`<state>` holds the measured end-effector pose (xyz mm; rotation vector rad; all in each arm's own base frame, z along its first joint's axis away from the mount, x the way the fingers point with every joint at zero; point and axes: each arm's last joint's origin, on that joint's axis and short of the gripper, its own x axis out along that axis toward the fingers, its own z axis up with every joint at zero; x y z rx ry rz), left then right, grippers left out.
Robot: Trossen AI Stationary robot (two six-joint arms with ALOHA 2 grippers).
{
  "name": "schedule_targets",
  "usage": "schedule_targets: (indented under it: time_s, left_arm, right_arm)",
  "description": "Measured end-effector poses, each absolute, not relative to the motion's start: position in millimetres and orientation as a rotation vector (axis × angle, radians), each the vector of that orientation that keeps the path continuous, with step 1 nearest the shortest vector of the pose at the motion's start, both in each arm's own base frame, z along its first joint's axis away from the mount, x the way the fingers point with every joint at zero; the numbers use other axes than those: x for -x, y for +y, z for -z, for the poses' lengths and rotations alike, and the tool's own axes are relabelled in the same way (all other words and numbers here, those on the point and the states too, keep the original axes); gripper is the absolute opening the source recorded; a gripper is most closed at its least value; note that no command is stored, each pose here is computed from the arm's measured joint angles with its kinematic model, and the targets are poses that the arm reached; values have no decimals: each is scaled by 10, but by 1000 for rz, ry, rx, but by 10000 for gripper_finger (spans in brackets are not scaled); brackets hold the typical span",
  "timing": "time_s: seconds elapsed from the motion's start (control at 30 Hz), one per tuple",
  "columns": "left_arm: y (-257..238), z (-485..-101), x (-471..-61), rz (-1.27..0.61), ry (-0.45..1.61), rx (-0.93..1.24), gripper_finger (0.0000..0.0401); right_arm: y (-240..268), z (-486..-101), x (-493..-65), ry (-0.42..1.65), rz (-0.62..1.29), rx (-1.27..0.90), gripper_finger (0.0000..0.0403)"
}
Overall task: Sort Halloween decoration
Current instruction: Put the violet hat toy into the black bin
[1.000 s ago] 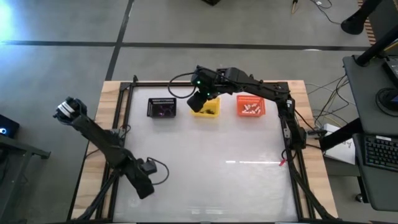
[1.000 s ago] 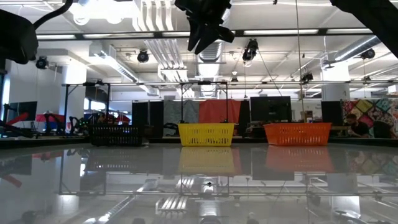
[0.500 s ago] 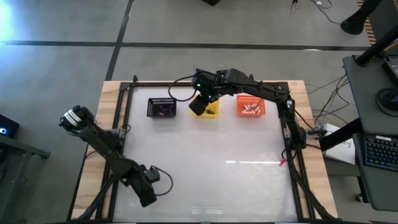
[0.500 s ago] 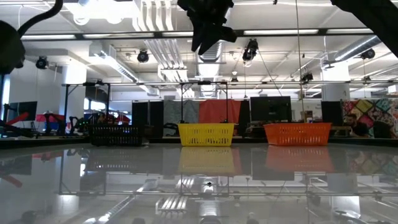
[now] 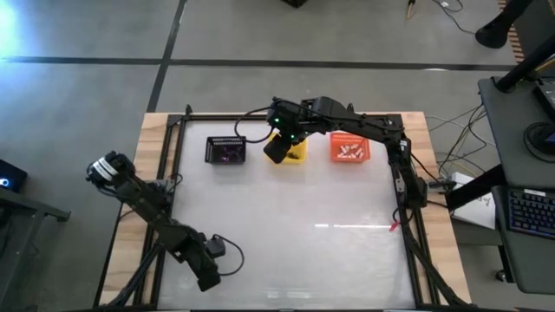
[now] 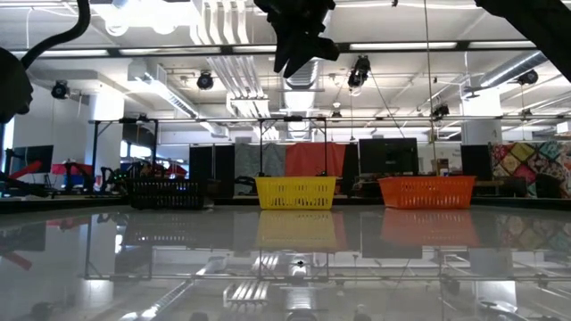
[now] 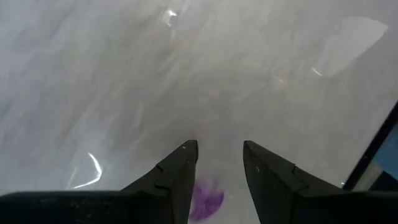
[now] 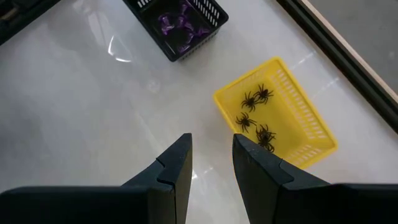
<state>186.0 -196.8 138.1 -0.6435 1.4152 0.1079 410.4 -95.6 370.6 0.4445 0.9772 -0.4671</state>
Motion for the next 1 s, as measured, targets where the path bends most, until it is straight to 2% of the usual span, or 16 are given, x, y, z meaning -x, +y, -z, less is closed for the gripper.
schedule_targets:
  time_s: [0.27, 0.5, 0.73, 1.0]
  left_arm:
    - [-1967, -1292, -1854, -132, 1460, 612, 113]
    - [-1896, -1496, -1768, -75, 1454, 617, 104]
    - [-1884, -1612, -1648, -150, 1469, 680, 124]
    - [-1954, -1553, -1676, -171, 1460, 731, 145]
  right_arm:
    - [-956, -3705, -4104, 978, 467, -445, 107]
    - [-956, -3705, -4104, 977, 467, -445, 107]
    - [-956, -3705, -4104, 979, 463, -438, 107]
    - [-956, -3705, -4104, 979, 463, -437, 107]
